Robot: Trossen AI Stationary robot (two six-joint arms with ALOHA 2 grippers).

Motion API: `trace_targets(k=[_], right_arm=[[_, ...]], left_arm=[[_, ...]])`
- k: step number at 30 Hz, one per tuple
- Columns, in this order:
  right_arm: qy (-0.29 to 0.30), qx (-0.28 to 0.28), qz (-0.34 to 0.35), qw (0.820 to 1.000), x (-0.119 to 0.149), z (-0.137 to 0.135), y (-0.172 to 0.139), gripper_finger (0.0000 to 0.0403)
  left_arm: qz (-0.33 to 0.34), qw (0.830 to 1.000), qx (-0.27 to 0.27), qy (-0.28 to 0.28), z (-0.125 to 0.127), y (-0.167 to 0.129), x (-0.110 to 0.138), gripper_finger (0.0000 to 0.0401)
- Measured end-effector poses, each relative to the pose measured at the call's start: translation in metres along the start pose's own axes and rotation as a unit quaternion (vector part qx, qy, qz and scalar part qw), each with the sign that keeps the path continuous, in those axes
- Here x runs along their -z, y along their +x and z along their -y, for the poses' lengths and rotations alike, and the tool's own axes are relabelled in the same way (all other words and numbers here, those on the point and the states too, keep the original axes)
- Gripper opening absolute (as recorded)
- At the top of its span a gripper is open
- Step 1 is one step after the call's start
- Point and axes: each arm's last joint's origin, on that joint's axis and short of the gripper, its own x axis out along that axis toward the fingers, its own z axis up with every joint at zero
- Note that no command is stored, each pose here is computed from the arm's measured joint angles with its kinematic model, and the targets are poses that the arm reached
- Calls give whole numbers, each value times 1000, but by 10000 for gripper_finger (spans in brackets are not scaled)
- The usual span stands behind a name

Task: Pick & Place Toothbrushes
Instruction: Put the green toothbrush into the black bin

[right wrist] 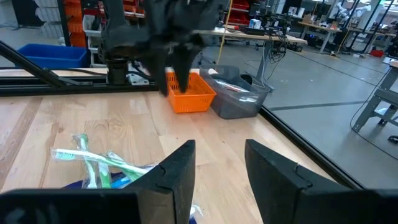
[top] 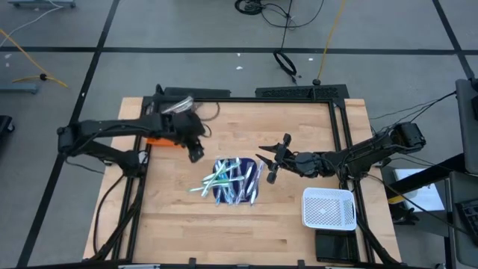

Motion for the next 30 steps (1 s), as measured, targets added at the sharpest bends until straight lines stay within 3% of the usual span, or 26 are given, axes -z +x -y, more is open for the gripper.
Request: trace_targets(k=[14,30], right_arm=[[-1,0,-1,1000,0,0,0,130],[-2,0,-3,1000,1,0,0,130]], left_arm=[[-96,994,43,-8,56,66,12,195],[-104,993,59,-8,73,95,16,195]])
